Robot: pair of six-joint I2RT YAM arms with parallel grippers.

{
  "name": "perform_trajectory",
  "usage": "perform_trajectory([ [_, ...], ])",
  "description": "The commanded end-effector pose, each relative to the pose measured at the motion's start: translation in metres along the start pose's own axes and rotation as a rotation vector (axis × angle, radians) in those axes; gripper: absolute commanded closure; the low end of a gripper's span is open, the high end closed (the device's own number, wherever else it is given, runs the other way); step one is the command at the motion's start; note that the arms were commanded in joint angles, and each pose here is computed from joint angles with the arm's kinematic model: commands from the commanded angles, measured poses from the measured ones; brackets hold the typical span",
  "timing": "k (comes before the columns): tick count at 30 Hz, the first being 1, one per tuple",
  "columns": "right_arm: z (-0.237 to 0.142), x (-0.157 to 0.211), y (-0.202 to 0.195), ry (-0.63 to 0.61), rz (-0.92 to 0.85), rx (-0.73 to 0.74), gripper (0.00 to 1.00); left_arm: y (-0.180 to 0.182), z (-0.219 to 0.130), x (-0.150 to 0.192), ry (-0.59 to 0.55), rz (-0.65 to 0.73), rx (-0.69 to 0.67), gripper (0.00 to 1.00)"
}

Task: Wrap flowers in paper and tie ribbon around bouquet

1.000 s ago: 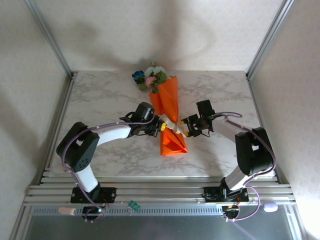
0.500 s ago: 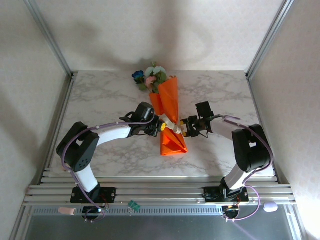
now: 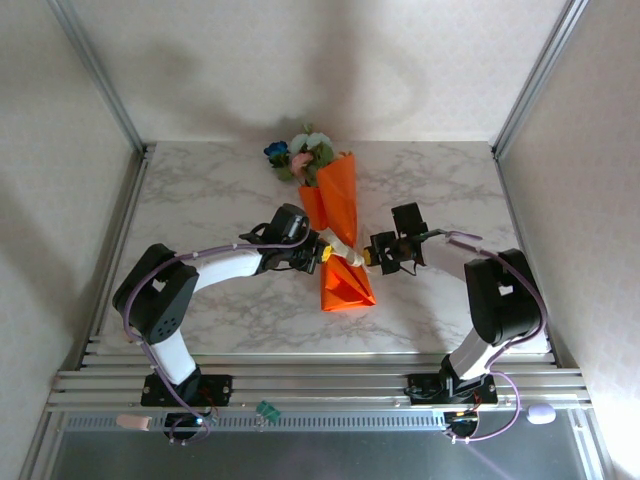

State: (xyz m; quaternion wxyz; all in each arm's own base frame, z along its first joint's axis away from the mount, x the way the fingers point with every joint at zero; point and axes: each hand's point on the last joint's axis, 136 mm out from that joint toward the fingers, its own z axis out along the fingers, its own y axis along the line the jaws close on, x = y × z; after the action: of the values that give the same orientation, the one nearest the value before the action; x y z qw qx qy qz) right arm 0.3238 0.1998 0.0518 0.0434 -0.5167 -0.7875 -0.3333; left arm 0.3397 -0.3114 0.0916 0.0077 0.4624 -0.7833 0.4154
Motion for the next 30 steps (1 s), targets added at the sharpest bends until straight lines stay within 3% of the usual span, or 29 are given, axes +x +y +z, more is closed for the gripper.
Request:
perform_trajectory([
  [1, -0.017, -0.005, 0.008, -0.065, -0.056, 0.02, 1.0, -0.01, -0.008, -0.007, -0.046, 0.031, 0.002, 1.0],
  [12, -0.043, -0.019, 0.028, -0.198, -0.261, 0.093, 1.0, -0.006, -0.03, -0.015, -0.089, 0.031, 0.012, 1.0],
  [30, -0.046, -0.03, 0.038, -0.231, -0.291, 0.069, 1.0, 0.004, -0.041, -0.032, -0.142, 0.066, -0.033, 1.0],
])
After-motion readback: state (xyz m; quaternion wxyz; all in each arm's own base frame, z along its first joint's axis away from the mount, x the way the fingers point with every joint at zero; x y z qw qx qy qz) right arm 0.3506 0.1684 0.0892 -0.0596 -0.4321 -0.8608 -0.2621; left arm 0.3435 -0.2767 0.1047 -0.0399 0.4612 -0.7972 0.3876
